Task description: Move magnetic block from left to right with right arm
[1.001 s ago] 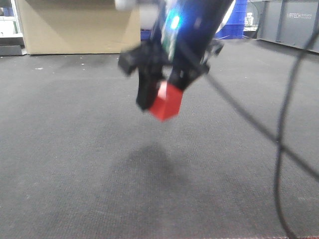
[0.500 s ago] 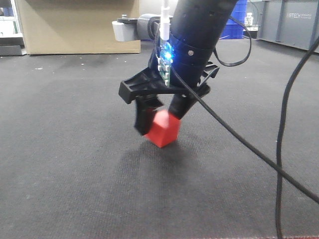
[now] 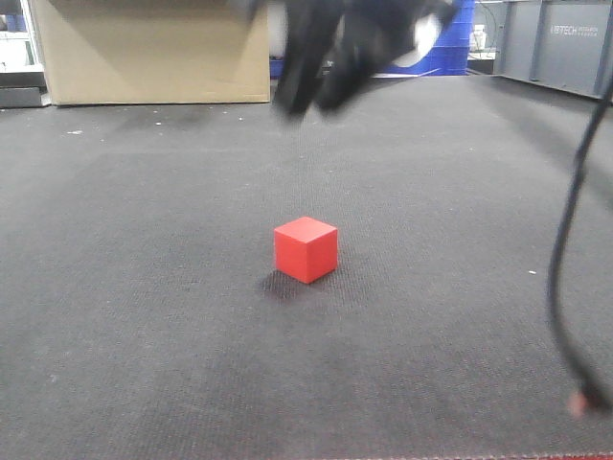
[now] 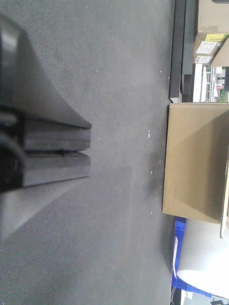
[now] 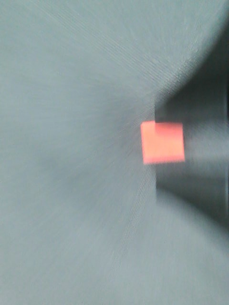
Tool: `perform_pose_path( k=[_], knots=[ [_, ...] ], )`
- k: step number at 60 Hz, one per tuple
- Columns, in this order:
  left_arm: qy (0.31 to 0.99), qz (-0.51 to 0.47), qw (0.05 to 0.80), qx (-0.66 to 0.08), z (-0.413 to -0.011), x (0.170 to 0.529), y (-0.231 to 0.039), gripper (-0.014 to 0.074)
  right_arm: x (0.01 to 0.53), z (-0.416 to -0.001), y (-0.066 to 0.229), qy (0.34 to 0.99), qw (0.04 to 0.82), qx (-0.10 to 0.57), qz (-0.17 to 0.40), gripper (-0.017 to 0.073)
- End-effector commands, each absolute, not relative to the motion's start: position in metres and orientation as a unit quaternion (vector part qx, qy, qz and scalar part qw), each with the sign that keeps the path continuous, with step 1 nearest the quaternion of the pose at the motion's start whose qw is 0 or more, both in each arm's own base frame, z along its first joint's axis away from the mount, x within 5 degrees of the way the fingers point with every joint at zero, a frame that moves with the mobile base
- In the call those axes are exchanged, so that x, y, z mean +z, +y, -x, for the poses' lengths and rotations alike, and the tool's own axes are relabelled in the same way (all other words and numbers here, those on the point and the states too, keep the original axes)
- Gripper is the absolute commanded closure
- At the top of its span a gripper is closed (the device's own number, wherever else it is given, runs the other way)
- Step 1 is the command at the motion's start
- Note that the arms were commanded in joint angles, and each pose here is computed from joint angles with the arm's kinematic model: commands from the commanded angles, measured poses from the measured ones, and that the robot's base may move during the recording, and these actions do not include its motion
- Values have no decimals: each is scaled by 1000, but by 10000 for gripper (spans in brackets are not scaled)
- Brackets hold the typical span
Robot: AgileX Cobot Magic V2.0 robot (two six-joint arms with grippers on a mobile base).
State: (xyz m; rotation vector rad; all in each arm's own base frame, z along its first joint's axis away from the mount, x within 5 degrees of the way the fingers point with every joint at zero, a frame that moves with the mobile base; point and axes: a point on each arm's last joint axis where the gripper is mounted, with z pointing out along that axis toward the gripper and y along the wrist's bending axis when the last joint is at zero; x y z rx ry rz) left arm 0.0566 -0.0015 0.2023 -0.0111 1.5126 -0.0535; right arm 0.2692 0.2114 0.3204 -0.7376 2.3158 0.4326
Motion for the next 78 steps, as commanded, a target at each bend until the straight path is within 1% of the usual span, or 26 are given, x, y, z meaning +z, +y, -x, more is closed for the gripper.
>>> perform_pose_path(
  k=[1,7,18,28,40,51,67,74,78],
  knots=[
    [651,5,758,-30,-55,208,-2,710,364,-248,197,852,405,204,263,506],
    [651,5,758,-30,-55,208,-2,710,376,-225,180,836,435,218,254,500],
    [651,5,758,-30,-55,208,-2,710,377,-181,146,811,479,239,237,500],
    [651,5,758,-30,-55,208,-2,710,372,-131,106,763,551,263,214,500],
    [651,5,758,-30,-55,208,-2,710,365,-97,81,739,579,274,210,503],
    [651,5,758,-30,-55,208,-2,710,367,-84,71,722,598,281,207,503],
    [651,5,758,-30,-55,208,-2,709,368,-83,71,720,600,281,206,503],
    [651,5,758,-30,-55,208,-2,710,362,-83,67,713,616,252,219,503],
    [651,5,758,-30,-55,208,-2,710,354,-81,61,713,626,239,208,503]
  ],
)
